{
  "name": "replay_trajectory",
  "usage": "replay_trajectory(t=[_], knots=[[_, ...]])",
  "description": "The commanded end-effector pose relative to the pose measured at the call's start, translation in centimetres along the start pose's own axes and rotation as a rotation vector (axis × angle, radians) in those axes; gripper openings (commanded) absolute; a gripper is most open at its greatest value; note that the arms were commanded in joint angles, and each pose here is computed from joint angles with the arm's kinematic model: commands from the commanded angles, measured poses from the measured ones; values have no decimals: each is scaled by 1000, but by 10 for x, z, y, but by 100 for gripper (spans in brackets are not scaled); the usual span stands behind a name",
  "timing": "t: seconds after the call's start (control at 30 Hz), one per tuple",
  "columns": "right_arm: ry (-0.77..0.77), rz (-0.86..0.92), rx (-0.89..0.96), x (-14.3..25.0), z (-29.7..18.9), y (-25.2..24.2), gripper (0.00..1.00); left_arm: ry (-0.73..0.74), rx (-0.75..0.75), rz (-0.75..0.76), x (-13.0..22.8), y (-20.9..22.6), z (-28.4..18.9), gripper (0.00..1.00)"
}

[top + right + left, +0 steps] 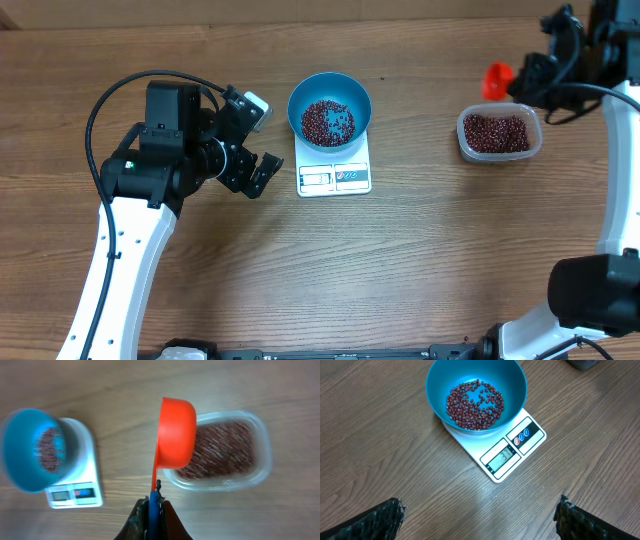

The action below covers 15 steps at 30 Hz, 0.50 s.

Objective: Scoop item into bowl and weigh 150g on scale
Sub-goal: 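Carry the empty scoop right back to the bean tub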

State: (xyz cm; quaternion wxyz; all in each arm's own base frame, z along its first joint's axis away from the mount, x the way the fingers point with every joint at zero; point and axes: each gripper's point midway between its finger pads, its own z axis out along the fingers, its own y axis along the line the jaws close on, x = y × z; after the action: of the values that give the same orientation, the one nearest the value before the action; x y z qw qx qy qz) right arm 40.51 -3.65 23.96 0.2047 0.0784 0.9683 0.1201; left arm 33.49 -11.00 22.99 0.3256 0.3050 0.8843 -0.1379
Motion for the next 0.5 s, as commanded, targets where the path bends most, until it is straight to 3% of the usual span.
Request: replay_trajectory(t=[0.0,0.47], knots=[[41,20,70,13,14,-27,4,6,0,22,1,2,2,100],[99,38,162,47,87,-67,4,6,0,22,1,2,2,99]])
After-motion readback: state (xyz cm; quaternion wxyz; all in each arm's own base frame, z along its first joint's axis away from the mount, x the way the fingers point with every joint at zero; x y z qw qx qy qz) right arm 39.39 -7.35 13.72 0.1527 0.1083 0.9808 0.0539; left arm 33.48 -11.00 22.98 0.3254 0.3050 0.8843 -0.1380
